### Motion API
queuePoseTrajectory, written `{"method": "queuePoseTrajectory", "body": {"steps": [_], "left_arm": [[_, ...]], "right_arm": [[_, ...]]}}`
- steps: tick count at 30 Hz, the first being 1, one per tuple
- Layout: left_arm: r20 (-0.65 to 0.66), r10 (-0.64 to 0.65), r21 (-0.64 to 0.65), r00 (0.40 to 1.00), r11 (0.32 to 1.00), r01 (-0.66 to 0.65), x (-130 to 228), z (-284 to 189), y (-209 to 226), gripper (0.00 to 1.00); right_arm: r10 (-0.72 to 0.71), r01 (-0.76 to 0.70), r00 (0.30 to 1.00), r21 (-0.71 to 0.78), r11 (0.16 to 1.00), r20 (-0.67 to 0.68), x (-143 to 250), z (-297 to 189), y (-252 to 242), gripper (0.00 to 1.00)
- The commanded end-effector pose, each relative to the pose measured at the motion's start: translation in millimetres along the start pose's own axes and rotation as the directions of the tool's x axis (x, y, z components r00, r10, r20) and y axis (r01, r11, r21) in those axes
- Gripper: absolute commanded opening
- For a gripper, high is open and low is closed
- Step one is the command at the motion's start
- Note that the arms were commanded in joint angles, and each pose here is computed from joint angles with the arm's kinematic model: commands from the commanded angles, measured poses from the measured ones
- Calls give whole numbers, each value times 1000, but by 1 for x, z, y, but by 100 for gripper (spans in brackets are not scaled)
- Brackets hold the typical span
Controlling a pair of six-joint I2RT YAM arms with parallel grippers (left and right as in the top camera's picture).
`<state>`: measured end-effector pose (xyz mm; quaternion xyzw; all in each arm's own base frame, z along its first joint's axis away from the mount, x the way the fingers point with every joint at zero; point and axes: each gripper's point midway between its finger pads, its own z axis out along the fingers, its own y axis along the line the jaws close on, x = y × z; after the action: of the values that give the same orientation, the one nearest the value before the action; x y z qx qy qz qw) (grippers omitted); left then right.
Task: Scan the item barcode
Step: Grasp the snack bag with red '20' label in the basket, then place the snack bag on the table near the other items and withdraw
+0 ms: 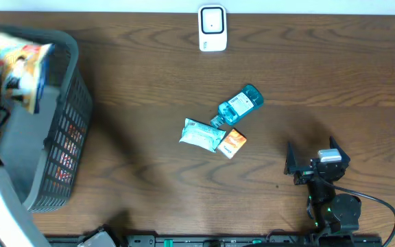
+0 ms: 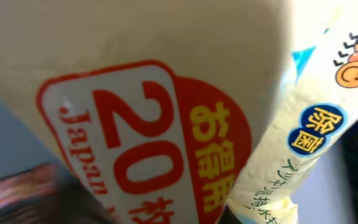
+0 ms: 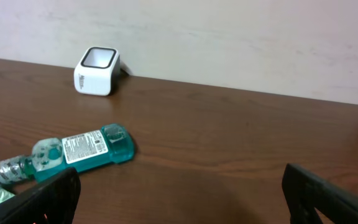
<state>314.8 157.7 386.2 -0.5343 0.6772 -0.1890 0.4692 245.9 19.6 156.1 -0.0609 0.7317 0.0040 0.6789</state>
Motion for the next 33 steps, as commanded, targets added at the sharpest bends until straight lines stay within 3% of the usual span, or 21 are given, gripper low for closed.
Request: {"method": "queuePoseTrajectory", "body": {"steps": [1,4,6,11,16,20,23,25,27,29,33], "left_arm": [[-122,463,503,878,791,-348,91,-68,-97,7],[-101,683,634,723,605,-483,149,-91,-110,7],[-123,766,670,631,533,-517,183,-95,-107,7],[-268,858,535,437,510,-674,261,-44,-68,7],[-419,862,531,287,489,-692,338,4,-41,7],[-541,803,478,250,538,-695,388,50,-18,7],[-651,712,386,265,611,-691,419,77,7,7],[-722,623,290,302,668,-685,432,90,26,7],[-801,457,107,387,744,-659,443,102,52,7],[-821,371,10,434,769,-639,450,109,64,8],[-827,345,-20,445,772,-636,454,114,71,7]], "right_arm": [[16,-16,1000,3,1000,-2,1,0,-1,99],[16,-16,1000,3,1000,-2,1,0,-1,99],[16,-16,1000,3,1000,-2,1,0,-1,99],[16,-16,1000,3,1000,-2,1,0,-1,99],[16,-16,1000,3,1000,-2,1,0,-1,99],[16,-16,1000,3,1000,-2,1,0,-1,99],[16,-16,1000,3,1000,-2,1,0,-1,99],[16,-16,1000,3,1000,-2,1,0,-1,99],[16,-16,1000,3,1000,-2,1,0,-1,99],[16,-16,1000,3,1000,-2,1,0,-1,99],[16,-16,1000,3,1000,-2,1,0,-1,99]]}}
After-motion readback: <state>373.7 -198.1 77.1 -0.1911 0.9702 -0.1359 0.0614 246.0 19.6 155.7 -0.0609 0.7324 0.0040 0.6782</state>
